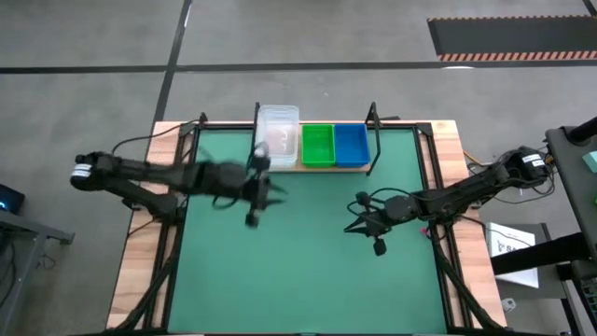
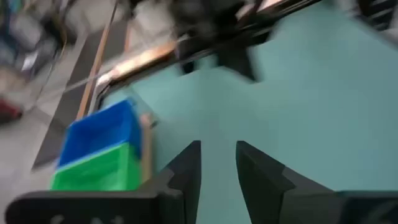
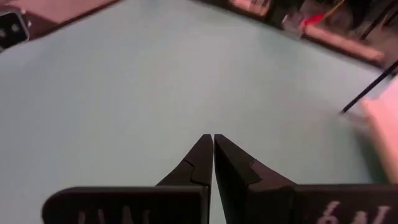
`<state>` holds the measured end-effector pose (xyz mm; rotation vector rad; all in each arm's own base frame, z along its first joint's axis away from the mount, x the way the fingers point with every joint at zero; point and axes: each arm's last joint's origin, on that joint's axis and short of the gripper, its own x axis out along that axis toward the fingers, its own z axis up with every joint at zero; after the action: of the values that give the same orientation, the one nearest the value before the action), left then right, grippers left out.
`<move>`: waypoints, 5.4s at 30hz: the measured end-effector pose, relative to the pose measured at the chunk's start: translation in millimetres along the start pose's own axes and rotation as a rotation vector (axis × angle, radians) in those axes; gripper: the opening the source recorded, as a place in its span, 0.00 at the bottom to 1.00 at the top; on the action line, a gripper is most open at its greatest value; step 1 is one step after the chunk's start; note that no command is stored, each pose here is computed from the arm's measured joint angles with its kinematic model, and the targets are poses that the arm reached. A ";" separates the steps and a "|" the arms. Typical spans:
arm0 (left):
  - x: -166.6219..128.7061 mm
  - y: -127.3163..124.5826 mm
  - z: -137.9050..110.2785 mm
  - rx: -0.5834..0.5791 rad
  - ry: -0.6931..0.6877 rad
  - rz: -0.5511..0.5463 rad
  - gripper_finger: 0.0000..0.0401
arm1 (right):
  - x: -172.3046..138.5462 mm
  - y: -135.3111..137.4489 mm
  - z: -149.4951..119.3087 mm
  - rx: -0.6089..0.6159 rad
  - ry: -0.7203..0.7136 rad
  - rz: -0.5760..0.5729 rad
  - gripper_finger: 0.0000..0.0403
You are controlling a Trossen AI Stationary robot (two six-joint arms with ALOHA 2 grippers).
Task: Stack baskets on shelf by color
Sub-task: Return to Home Position
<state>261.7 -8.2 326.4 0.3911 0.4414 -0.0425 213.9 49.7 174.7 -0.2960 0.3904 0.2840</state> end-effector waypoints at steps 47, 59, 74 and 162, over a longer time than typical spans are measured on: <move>-79.0 -62.6 -179.1 -0.226 -0.602 0.242 0.01 | -125.5 -25.1 -35.1 -0.259 -0.634 -0.448 0.02; -75.5 -63.5 -180.2 -0.222 -0.575 0.234 0.01 | -141.8 -17.8 -28.7 -0.273 -0.805 -0.390 0.02; -68.5 -65.4 -183.4 -0.214 -0.514 0.217 0.01 | -118.1 -18.2 -52.1 0.158 -0.537 -0.206 0.02; -16.7 -86.9 -226.0 -0.142 0.040 0.054 0.01 | -111.7 -15.8 -63.6 0.215 -0.413 -0.175 0.02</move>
<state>143.6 -4.0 114.4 0.2641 0.4706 0.0489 99.1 -9.8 168.0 -0.0550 -0.0145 0.1246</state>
